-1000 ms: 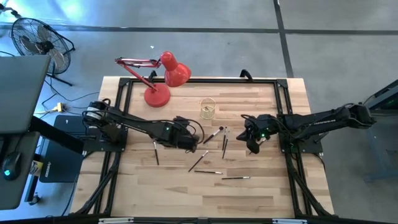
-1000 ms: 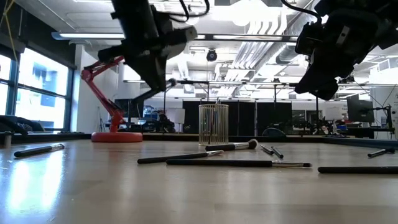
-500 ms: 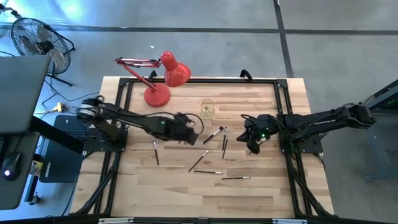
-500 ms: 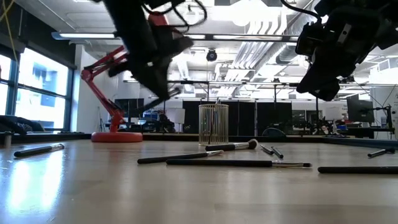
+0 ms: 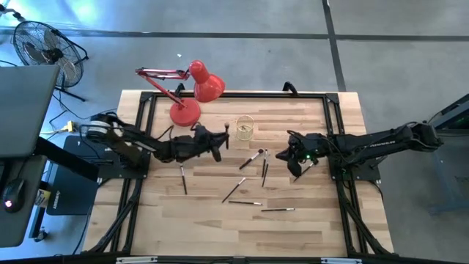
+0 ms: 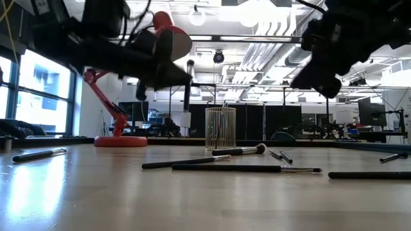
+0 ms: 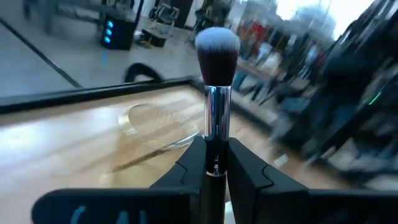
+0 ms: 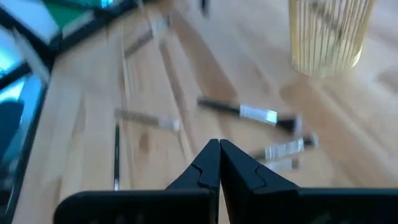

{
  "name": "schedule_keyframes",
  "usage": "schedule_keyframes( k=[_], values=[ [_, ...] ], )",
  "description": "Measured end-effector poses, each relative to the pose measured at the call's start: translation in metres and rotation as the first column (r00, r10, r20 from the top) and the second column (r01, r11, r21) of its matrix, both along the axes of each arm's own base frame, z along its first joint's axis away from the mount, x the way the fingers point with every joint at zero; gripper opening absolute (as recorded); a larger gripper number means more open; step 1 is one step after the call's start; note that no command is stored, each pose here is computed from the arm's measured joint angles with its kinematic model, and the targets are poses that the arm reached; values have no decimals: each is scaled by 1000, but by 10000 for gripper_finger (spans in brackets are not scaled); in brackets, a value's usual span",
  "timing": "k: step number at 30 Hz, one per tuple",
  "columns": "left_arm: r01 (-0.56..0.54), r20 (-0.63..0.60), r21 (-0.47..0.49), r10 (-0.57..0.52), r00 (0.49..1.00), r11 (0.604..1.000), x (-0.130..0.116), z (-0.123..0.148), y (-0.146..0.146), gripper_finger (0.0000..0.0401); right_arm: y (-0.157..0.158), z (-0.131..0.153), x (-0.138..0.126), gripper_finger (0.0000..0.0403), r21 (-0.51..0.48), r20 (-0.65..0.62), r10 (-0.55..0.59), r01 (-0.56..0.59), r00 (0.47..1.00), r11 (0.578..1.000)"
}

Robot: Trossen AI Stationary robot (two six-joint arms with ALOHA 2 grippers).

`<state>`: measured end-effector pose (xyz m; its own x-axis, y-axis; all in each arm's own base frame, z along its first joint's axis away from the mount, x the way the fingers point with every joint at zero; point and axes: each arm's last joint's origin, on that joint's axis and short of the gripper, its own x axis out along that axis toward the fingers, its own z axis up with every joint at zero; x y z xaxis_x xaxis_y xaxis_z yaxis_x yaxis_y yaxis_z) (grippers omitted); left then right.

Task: Put items in baskets/containers
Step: Put the makeup brush into the wire bin

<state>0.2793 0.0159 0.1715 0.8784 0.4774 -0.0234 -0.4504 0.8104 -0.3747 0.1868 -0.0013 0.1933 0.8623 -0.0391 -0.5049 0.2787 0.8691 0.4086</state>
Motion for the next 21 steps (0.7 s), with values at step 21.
schedule_keyframes(
  k=[21],
  values=[
    [317, -91, 301, -304, 948, 899, 60, 28, 131, 33, -17, 5, 3, 2, 39, 74, -259, 257, 963, 966]
  ],
)
